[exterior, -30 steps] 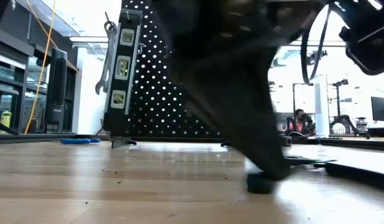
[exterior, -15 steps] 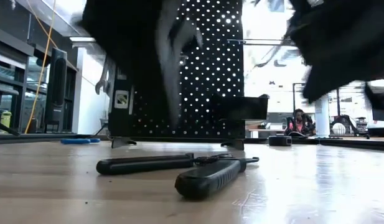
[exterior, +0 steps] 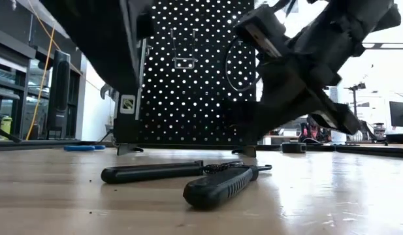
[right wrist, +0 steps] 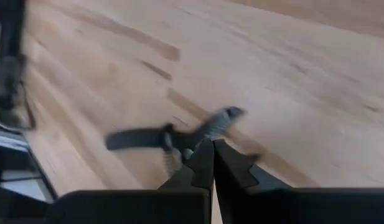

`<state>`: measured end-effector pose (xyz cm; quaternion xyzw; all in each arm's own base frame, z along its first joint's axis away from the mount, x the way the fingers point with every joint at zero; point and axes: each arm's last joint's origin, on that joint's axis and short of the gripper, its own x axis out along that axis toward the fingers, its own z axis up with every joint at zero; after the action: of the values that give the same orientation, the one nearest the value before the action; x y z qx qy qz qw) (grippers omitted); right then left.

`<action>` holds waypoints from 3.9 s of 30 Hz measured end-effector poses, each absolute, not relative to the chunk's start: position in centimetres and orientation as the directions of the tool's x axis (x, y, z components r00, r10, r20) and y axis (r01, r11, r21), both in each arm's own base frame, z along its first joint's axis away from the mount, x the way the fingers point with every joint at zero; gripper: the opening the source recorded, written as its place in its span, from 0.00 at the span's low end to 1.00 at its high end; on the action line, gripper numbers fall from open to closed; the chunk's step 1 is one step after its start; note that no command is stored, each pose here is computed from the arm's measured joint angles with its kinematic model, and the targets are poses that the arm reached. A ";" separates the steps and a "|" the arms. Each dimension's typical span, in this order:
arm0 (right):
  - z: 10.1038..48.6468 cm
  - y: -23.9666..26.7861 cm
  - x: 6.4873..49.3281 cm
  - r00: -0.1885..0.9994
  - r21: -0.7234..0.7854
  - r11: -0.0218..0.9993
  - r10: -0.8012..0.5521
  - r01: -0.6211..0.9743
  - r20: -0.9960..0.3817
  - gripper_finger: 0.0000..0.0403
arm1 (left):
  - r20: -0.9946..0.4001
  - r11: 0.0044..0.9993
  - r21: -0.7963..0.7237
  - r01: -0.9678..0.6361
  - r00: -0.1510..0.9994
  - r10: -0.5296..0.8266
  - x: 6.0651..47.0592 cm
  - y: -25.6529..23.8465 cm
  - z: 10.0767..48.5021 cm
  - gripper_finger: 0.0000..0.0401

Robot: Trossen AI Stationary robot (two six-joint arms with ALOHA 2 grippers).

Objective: Hang tools onto peg board
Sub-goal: Hang the black pliers on the pegboard

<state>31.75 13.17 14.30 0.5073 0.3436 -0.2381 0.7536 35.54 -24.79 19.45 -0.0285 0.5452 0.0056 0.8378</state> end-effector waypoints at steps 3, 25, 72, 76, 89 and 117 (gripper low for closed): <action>13.9 13.2 31.2 0.604 0.552 0.386 -0.019 0.739 -0.797 0.00 | -0.896 0.984 -0.124 -0.131 0.441 -0.054 34.8 -25.2 18.9 0.00; 13.3 13.6 32.0 0.624 0.603 0.363 0.072 0.711 -0.778 0.00 | -0.882 0.948 -0.233 -0.219 0.457 -0.111 34.0 -24.8 18.3 0.00; 8.7 14.3 32.6 0.560 0.553 0.273 0.059 0.787 -0.826 0.00 | -0.860 0.774 -0.427 -0.468 0.475 -0.187 30.6 -22.8 19.8 0.02; 8.7 14.3 32.6 0.564 0.556 0.274 0.054 0.785 -0.824 0.00 | -0.858 0.788 -0.416 -0.453 0.482 -0.175 31.2 -22.1 19.9 0.11; 8.7 14.3 32.7 0.576 0.560 0.295 0.040 0.774 -0.816 0.00 | -0.899 0.939 -0.254 -0.230 0.414 -0.142 32.6 -19.0 19.2 0.63; 8.7 13.9 32.9 0.583 0.560 0.320 0.031 0.764 -0.812 0.00 | -0.981 0.868 -0.033 -0.496 0.181 0.066 34.2 -20.6 11.3 0.76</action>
<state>32.88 13.91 8.65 0.5245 0.3790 -0.2550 0.7185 34.24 -20.61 11.25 -0.1755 0.6117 0.1876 0.7482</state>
